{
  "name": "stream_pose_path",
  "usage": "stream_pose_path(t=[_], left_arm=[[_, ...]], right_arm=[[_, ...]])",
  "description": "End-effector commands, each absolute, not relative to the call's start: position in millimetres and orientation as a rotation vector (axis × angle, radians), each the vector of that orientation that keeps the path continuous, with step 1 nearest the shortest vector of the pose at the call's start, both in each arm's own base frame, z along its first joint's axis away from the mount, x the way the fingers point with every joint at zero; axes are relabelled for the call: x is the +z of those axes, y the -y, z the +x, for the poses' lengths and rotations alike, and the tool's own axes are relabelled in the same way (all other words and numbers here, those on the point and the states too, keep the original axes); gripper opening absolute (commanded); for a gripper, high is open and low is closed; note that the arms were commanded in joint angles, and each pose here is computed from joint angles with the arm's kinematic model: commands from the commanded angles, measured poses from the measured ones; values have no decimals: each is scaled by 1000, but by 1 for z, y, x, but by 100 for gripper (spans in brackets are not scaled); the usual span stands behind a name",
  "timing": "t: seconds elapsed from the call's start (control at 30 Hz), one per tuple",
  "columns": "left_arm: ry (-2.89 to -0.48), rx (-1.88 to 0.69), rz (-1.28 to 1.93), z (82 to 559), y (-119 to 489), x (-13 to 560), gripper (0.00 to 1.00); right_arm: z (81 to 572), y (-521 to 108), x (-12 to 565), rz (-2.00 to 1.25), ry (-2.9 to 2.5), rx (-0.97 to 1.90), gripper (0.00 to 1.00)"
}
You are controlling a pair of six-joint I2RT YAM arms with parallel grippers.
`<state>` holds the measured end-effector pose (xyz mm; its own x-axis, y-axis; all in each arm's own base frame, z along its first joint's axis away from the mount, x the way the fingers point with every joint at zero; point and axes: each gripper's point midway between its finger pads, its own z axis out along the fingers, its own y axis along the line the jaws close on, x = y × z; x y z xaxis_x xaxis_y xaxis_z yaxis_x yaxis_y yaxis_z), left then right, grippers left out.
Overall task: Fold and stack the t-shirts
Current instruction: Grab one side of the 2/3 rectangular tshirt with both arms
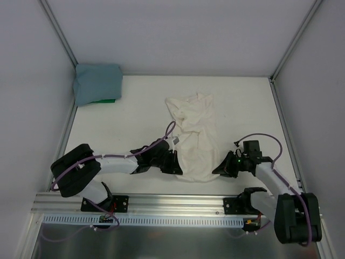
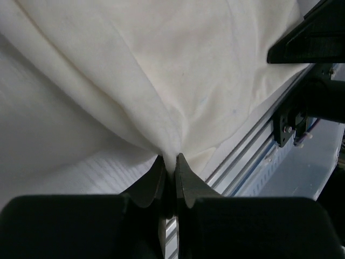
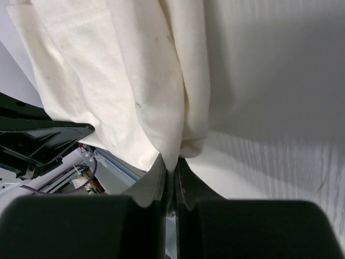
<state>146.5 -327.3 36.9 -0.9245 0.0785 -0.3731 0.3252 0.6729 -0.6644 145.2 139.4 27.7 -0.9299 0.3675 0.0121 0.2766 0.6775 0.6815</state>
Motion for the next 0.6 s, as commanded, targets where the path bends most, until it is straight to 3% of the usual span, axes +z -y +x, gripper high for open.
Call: stream_pose_path(t=[0.0, 0.27, 0.57], left_arm=[[-2567, -1119, 298, 128, 328, 46, 0], [-2571, -1083, 272, 99, 316, 48, 0], [-2462, -1009, 306, 119, 319, 98, 0]], right_arm=[[118, -135, 30, 509, -2800, 1059, 1], [77, -133, 22, 527, -2795, 1072, 1], [106, -139, 67, 464, -2695, 1113, 1]])
